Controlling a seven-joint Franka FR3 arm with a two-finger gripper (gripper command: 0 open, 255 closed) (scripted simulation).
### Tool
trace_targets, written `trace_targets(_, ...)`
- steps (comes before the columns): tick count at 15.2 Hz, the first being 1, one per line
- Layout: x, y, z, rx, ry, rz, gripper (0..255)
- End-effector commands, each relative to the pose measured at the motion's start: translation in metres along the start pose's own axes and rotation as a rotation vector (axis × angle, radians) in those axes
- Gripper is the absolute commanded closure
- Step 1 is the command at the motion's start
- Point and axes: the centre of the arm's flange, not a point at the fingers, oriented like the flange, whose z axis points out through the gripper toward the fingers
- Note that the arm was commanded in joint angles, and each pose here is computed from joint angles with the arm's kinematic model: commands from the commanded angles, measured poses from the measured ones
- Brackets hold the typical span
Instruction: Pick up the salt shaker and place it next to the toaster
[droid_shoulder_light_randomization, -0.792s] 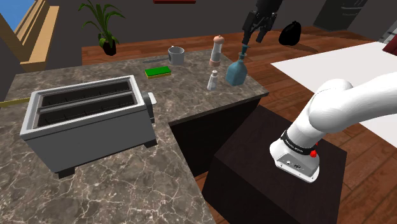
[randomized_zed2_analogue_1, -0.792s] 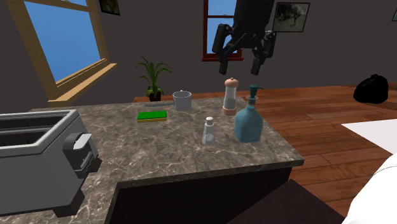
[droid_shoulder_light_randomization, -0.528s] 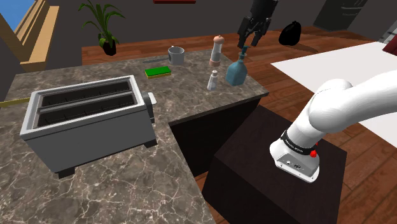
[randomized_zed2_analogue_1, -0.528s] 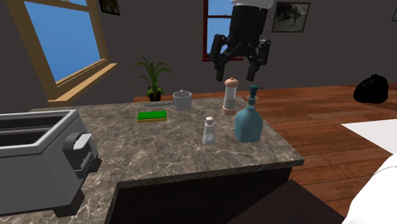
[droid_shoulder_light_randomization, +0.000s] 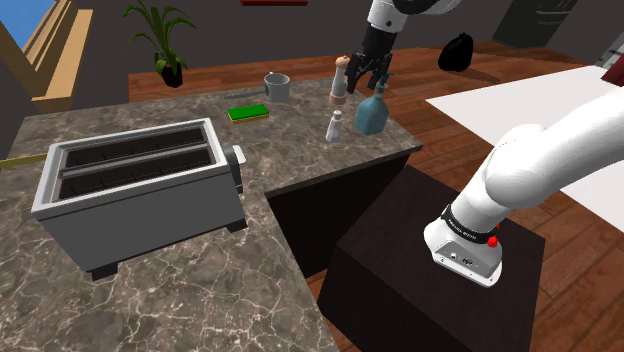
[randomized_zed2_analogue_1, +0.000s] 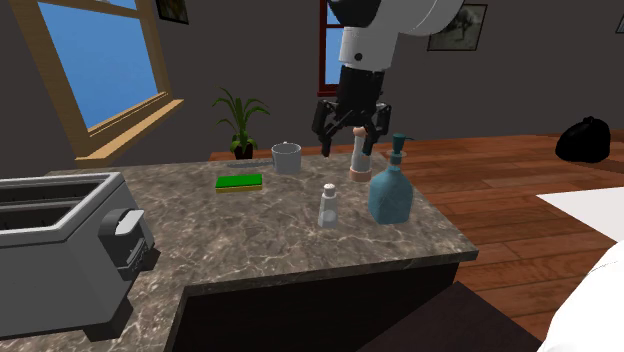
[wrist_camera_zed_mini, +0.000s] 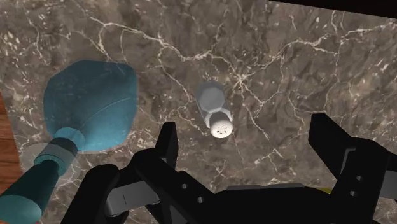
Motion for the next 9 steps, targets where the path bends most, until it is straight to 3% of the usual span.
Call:
trace_targets(1,0.017,0.005,0.023,0.002,0.004,0.002,0)
trace_targets(9,0.069,0.013,0.093,0.008,0.009,0.009,0)
